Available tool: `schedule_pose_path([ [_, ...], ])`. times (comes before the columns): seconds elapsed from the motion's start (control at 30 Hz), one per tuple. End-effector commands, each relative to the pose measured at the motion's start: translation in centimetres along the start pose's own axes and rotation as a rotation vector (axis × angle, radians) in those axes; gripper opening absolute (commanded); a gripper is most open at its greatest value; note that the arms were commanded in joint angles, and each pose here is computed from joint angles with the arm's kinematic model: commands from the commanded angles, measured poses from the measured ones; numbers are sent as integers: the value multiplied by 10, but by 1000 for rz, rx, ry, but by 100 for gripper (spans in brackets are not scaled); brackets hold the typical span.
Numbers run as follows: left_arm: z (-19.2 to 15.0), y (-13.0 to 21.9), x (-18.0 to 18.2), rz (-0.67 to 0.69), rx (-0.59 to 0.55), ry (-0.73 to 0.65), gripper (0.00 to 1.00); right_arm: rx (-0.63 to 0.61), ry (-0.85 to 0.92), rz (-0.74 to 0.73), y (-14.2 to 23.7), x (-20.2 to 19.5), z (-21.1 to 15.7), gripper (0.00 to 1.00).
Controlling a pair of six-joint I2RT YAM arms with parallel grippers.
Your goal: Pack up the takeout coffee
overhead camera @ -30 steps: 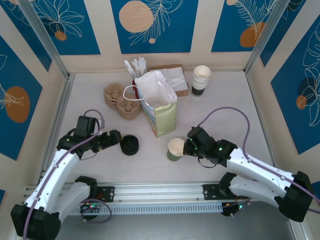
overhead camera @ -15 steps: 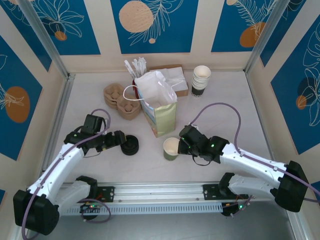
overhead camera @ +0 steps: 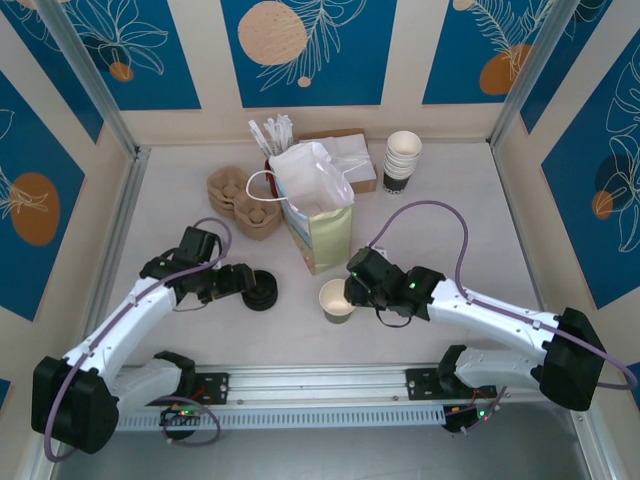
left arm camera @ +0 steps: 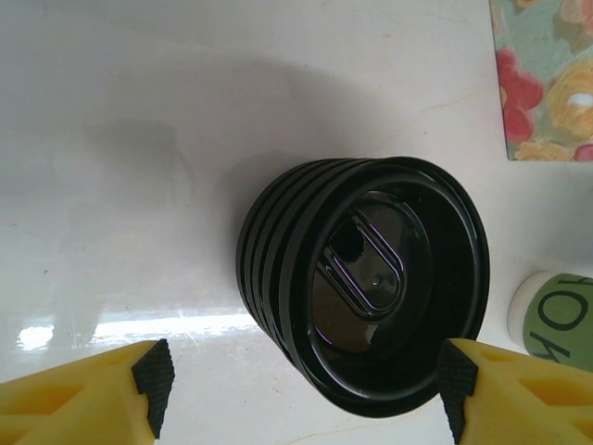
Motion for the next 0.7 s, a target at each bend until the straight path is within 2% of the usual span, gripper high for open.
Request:
schedule_pose_path([
  [0.0,1,-4,-4,10,-1,-18,73,-37,-14,12,9,7,9,33],
  [0.23,1,-12,-8,25,11,-28,57,-58,-20,20,23,6,16,43],
  [0.33,2,-14,-9,37,16,-32,51,-72,-29,24,31,3,21,44],
  [0.67,2,-18,-13,65,21,-45,40,-130,-63,58,56,-10,32,45],
])
Point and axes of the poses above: each hand's point on the last joint's axis, 136 mm out from that joint toward the fingers, its own y axis back along the fingers, its own x axis along the line the jaws close on, z = x × y, the point moved 8 cm from there along y, back along the fingers, and after that the axes turned 5 degrees about y, right-handed, at the moved point
